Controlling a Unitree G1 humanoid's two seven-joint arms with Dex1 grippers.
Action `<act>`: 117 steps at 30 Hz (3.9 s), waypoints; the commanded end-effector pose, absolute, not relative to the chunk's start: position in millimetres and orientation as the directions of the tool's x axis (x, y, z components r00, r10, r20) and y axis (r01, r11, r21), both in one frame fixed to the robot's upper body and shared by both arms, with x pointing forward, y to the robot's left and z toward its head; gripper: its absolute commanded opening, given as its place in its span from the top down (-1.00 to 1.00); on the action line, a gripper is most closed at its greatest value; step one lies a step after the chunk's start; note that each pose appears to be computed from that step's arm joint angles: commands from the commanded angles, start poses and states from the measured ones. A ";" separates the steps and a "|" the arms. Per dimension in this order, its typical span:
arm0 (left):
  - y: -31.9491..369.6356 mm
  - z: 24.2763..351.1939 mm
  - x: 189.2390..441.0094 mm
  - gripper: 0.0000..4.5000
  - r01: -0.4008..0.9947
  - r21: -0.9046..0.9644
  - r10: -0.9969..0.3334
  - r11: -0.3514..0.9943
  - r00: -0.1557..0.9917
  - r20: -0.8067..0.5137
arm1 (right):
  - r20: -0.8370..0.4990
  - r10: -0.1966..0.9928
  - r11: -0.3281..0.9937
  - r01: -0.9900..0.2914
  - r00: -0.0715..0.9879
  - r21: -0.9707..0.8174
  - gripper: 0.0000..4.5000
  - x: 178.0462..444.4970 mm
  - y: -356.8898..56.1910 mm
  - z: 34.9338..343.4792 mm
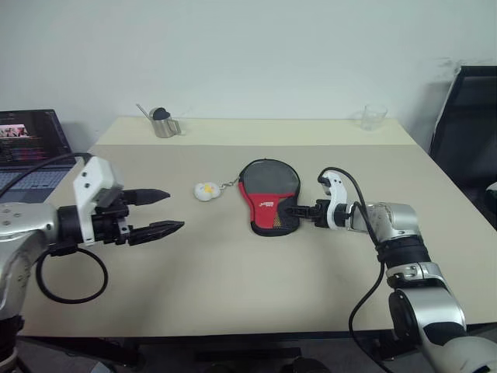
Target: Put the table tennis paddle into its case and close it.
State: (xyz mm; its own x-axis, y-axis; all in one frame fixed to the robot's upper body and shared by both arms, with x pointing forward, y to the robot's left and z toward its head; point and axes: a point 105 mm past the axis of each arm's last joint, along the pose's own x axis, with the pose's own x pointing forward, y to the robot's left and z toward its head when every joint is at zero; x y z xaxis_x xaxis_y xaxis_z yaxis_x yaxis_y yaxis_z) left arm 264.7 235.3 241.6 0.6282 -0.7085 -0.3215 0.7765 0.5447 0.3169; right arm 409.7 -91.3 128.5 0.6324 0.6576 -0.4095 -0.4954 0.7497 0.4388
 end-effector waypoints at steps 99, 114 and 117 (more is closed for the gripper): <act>214.4 240.3 287.9 -0.71 0.883 0.269 -0.774 0.384 0.467 -0.428 | -0.588 0.756 0.612 -0.627 0.287 0.482 0.79 226.7 -81.9 73.0; 217.7 241.4 293.8 -0.71 0.857 0.307 -0.759 0.413 0.510 -0.405 | -0.562 0.725 0.635 -0.701 0.398 0.323 -0.66 273.0 -115.6 110.3; 217.3 241.9 295.3 -0.71 0.850 0.317 -0.759 0.420 0.521 -0.390 | -0.577 0.704 0.645 -0.713 0.414 0.274 -0.66 280.9 -127.1 112.2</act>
State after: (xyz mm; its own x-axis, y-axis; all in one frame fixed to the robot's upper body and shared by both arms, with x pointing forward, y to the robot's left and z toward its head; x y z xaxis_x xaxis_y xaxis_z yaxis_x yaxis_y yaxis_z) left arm 295.0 217.2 231.3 0.4966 -0.7605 -0.4184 0.8675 0.4187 0.2686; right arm 277.9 -127.0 104.8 0.4078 0.6890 -0.5991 -0.6840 0.6652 0.2994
